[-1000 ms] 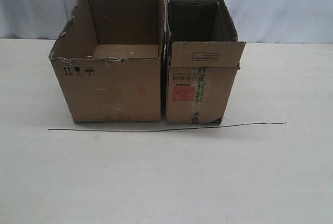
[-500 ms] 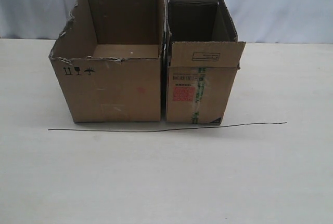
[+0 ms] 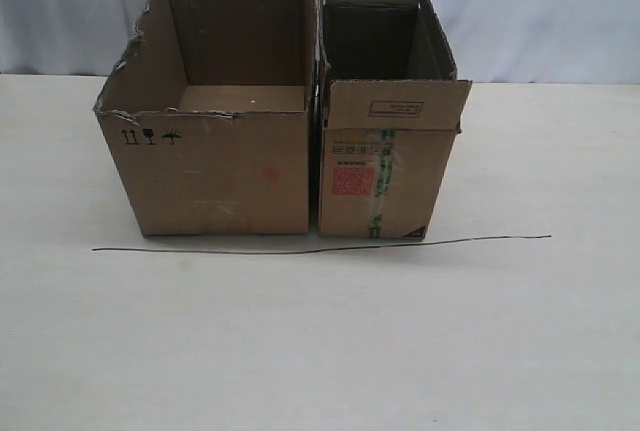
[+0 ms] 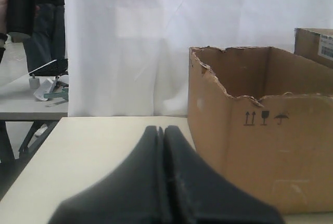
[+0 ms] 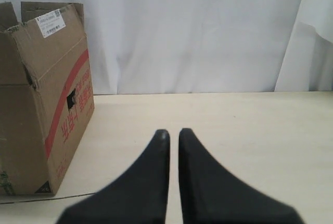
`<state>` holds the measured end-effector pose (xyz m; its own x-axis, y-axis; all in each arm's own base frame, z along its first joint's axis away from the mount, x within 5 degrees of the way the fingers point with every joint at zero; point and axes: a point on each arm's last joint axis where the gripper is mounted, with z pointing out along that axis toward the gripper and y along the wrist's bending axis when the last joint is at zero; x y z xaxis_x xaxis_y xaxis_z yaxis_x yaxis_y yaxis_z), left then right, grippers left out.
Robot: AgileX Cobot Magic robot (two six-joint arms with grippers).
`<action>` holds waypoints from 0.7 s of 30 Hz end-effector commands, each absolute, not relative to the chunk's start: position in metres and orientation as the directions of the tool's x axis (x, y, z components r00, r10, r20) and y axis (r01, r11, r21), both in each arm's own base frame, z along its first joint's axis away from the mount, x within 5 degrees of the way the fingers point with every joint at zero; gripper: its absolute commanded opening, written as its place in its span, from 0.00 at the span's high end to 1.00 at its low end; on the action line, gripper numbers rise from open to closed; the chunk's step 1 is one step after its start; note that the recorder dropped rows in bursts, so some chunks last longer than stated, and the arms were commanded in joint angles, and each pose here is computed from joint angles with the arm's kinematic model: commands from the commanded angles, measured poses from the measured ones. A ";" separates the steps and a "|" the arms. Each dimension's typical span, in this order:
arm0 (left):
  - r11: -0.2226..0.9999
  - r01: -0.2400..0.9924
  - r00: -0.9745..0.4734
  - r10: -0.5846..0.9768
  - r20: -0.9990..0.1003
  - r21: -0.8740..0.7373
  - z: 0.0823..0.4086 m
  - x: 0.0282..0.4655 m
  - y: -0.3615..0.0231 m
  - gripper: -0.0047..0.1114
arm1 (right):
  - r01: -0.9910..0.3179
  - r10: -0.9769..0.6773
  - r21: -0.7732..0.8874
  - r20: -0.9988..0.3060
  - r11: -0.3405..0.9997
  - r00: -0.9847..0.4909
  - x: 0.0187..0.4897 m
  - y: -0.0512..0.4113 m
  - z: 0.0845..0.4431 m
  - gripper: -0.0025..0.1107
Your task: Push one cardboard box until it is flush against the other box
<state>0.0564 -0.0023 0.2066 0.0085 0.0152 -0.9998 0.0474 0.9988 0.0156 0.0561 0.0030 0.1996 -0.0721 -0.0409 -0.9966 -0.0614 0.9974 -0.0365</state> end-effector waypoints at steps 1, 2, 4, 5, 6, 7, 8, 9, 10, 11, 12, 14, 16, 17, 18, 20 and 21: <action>0.999 0.046 0.021 0.013 -1.000 0.014 0.207 0.056 -0.002 0.96 | -0.054 -0.051 -0.047 -0.996 0.997 -0.074 0.056 0.003 0.198 0.93; 0.999 0.046 0.021 0.013 -1.000 0.014 0.207 0.056 -0.002 0.96 | -0.054 -0.051 -0.047 -0.996 0.997 -0.074 0.056 0.003 0.198 0.93; 0.999 0.046 0.019 0.013 -1.000 0.014 0.207 0.056 -0.002 0.96 | -0.054 -0.051 -0.047 -0.996 0.997 -0.074 0.056 0.003 0.198 0.93; 0.999 0.046 0.019 0.013 -1.000 0.014 0.207 0.056 -0.002 0.96 | -0.054 -0.051 -0.047 -0.996 0.997 -0.074 0.056 0.003 0.198 0.93; 0.999 0.046 0.019 0.013 -1.000 0.014 0.207 0.056 -0.002 0.96 | -0.054 -0.051 -0.047 -0.996 0.997 -0.074 0.056 0.003 0.198 0.93; 0.999 0.046 0.019 0.013 -1.000 0.014 0.207 0.056 -0.002 0.96 | -0.054 -0.050 -0.047 -0.996 0.997 -0.072 0.056 0.003 0.198 0.93; 0.999 0.046 0.019 0.013 -1.000 0.014 0.207 0.056 -0.002 0.96 | -0.054 -0.050 -0.047 -0.996 0.997 -0.072 0.056 0.003 0.198 0.93; 0.999 0.046 0.019 0.013 -1.000 0.014 0.207 0.056 -0.002 0.96 | -0.054 -0.050 -0.047 -0.996 0.997 -0.072 0.056 0.003 0.198 0.93; 0.999 0.046 0.019 0.013 -1.000 0.014 0.207 0.056 -0.002 0.96 | -0.054 -0.050 -0.047 -0.996 0.997 -0.072 0.056 0.003 0.198 0.93; 0.999 0.046 0.019 0.013 -1.000 0.014 0.207 0.056 -0.002 0.96 | -0.054 -0.050 -0.047 -0.996 0.997 -0.072 0.056 0.003 0.198 0.93; 0.999 0.046 0.019 0.013 -1.000 0.014 0.207 0.056 -0.002 0.96 | -0.054 -0.050 -0.047 -0.996 0.997 -0.072 0.056 0.003 0.198 0.93; 0.999 0.046 0.019 0.013 -1.000 0.014 0.207 0.056 -0.002 0.96 | -0.054 -0.050 -0.047 -0.996 0.997 -0.072 0.056 0.003 0.198 0.93; 0.999 0.046 0.019 0.013 -1.000 0.014 0.207 0.056 -0.002 0.96 | -0.054 -0.050 -0.047 -0.996 0.997 -0.072 0.056 0.003 0.198 0.93; 0.999 0.046 0.019 0.013 -1.000 0.014 0.207 0.056 -0.002 0.96 | -0.054 -0.050 -0.047 -0.996 0.997 -0.072 0.056 0.003 0.198 0.93; 0.999 0.046 0.019 0.013 -1.000 0.014 0.207 0.056 -0.002 0.96 | -0.054 -0.050 -0.047 -0.996 0.997 -0.072 0.056 0.003 0.198 0.93; 0.999 0.045 0.015 0.013 -1.000 0.014 0.207 0.056 -0.002 0.96 | -0.054 -0.050 -0.047 -0.996 0.997 -0.072 0.056 0.003 0.198 0.93; 0.999 0.045 0.013 0.010 -1.000 0.010 0.206 0.056 -0.002 0.96 | -0.054 -0.050 -0.047 -0.996 0.997 -0.072 0.056 0.003 0.198 0.93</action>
<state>0.0564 -0.0023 0.2066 0.0085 0.0152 -0.9998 0.0474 0.9988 0.0156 0.0561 0.0030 0.1996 -0.0721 -0.0409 -0.9966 -0.0614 0.9974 -0.0365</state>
